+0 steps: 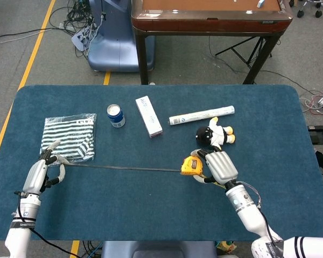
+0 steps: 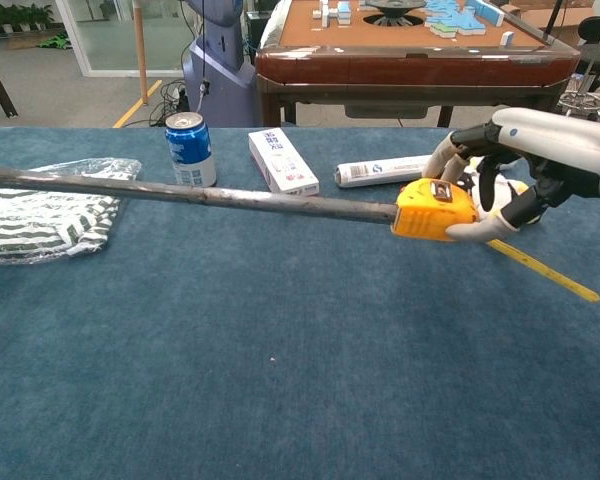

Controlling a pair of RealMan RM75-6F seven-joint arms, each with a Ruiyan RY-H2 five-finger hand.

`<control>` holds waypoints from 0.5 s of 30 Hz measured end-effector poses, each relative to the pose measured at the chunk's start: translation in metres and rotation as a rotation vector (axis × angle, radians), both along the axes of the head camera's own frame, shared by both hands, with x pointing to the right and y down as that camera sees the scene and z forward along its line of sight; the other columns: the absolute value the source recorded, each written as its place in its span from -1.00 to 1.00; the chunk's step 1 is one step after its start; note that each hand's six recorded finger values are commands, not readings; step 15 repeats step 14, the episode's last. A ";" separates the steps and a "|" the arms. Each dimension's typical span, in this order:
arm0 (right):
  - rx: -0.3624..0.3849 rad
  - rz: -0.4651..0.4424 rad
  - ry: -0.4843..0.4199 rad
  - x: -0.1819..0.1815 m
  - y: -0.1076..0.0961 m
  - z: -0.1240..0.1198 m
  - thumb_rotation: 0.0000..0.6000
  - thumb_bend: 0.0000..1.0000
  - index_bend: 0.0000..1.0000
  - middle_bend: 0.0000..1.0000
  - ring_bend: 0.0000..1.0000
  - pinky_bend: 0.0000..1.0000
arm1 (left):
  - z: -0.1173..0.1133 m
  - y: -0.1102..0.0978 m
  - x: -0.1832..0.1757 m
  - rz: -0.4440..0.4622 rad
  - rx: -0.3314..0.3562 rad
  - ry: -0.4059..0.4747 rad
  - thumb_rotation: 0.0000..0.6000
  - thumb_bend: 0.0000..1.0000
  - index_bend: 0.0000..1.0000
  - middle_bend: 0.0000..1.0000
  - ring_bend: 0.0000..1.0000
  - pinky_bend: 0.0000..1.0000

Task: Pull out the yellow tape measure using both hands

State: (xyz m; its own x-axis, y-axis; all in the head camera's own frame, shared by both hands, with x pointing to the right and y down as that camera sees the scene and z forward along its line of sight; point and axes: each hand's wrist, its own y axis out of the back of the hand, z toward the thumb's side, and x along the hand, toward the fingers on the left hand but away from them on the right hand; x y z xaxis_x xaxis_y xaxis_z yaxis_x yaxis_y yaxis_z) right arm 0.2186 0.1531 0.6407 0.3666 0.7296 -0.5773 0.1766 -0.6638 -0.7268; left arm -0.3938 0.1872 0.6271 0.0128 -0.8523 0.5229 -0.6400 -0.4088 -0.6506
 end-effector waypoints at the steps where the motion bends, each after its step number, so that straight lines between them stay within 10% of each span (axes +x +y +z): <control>1: 0.000 0.001 0.000 0.001 0.000 0.000 1.00 0.10 0.21 0.16 0.01 -0.62 | 0.000 0.000 -0.001 -0.001 0.000 0.000 1.00 0.18 0.14 -0.86 -1.00 -1.00; 15: 0.005 0.017 -0.002 0.007 0.004 -0.006 1.00 0.10 0.21 0.17 0.01 -0.62 | -0.001 0.000 -0.005 -0.008 0.005 0.003 1.00 0.18 0.14 -0.86 -1.00 -1.00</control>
